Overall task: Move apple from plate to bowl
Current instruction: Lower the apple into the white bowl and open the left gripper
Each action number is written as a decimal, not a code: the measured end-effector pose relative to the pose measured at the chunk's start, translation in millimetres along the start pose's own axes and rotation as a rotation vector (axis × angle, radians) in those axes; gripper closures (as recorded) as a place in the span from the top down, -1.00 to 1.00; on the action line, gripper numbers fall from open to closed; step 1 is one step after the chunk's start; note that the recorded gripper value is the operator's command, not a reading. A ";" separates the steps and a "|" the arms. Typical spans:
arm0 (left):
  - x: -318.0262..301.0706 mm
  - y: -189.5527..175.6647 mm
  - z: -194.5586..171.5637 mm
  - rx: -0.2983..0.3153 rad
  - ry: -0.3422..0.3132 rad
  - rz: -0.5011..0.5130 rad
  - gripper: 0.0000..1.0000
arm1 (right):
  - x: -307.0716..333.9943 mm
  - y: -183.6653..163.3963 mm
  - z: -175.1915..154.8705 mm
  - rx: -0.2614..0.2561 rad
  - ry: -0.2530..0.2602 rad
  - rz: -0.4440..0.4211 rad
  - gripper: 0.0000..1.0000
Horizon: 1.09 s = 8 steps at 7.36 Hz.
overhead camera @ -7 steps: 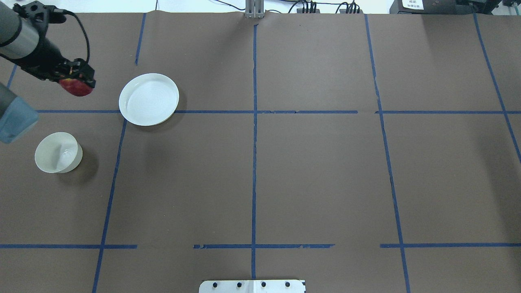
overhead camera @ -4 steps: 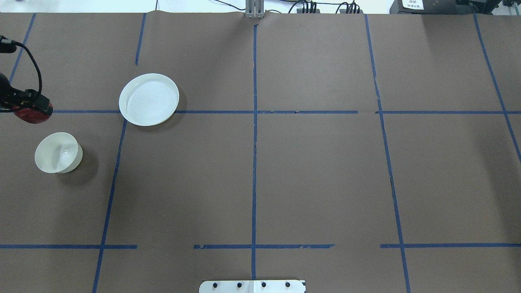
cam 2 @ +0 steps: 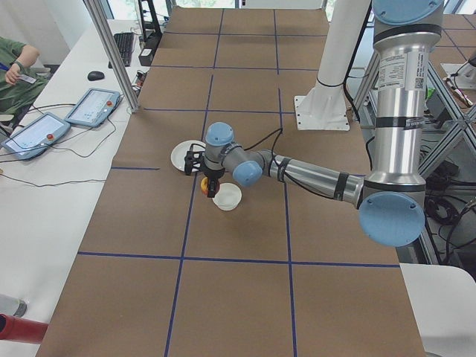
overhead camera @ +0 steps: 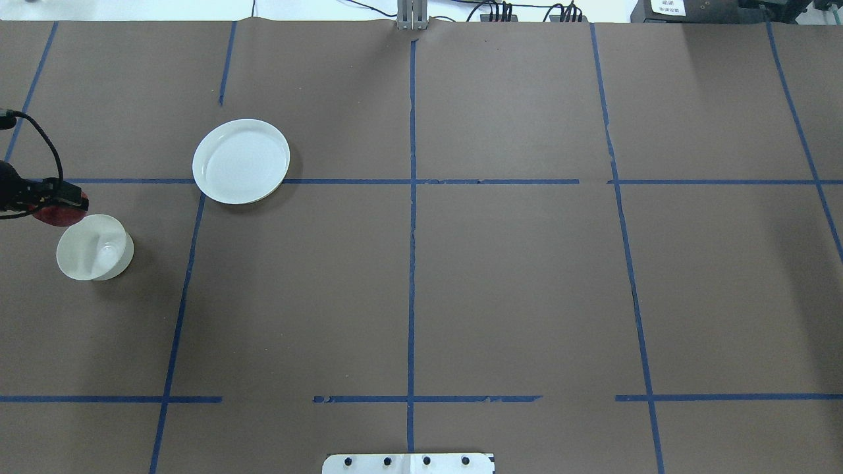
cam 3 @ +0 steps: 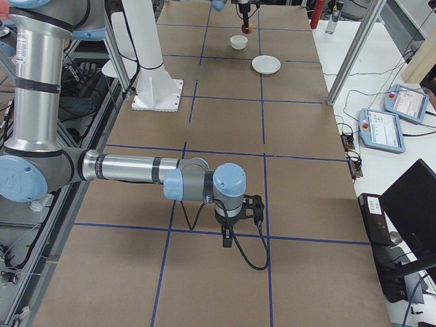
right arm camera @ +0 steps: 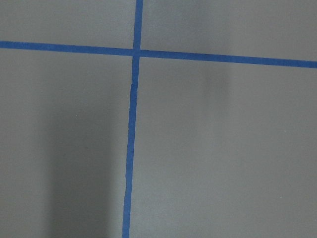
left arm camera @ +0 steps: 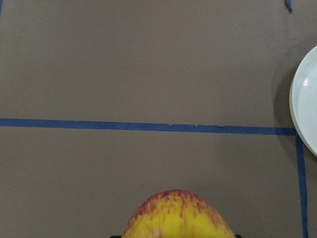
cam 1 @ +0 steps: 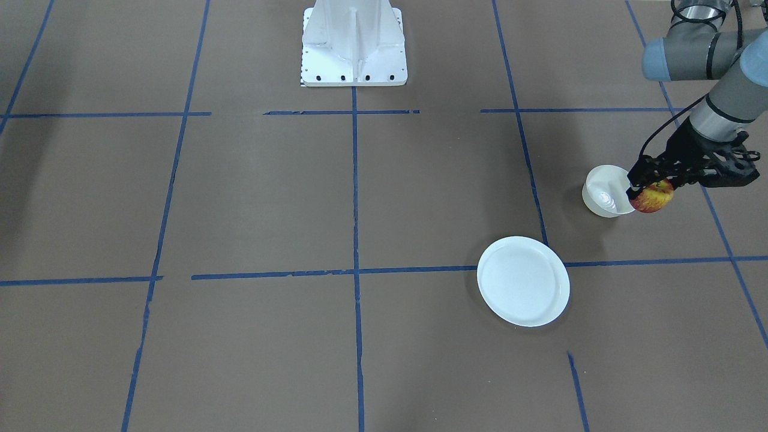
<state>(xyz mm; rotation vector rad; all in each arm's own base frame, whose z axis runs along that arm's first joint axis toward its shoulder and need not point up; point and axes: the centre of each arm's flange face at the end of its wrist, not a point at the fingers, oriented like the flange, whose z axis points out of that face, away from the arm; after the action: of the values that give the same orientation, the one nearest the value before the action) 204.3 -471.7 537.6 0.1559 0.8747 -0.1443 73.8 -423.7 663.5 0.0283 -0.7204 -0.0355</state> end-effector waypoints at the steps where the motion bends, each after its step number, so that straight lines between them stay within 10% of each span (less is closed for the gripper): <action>1: 7.5 10.9 14.5 -0.010 -0.001 -0.018 -0.88 | 0.1 0.1 0.1 0.000 0.000 0.000 1.00; 4: 7.1 33.7 29.3 -0.026 -0.010 -0.024 -0.71 | 0.1 0.2 0.1 0.000 0.000 0.000 1.00; 6: 8.3 38.7 32.8 -0.034 -0.008 -0.017 0.70 | 0.2 0.3 0.2 -0.001 0.000 0.001 1.00; 8: 8.6 39.7 33.8 -0.035 -0.008 -0.015 0.98 | 0.1 0.2 0.1 0.000 0.000 0.000 1.00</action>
<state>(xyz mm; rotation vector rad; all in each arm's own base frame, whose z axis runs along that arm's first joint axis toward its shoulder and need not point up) 242.6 -440.0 555.3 0.1162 0.8697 -0.1438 73.8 -423.5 663.7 0.0278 -0.7204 -0.0353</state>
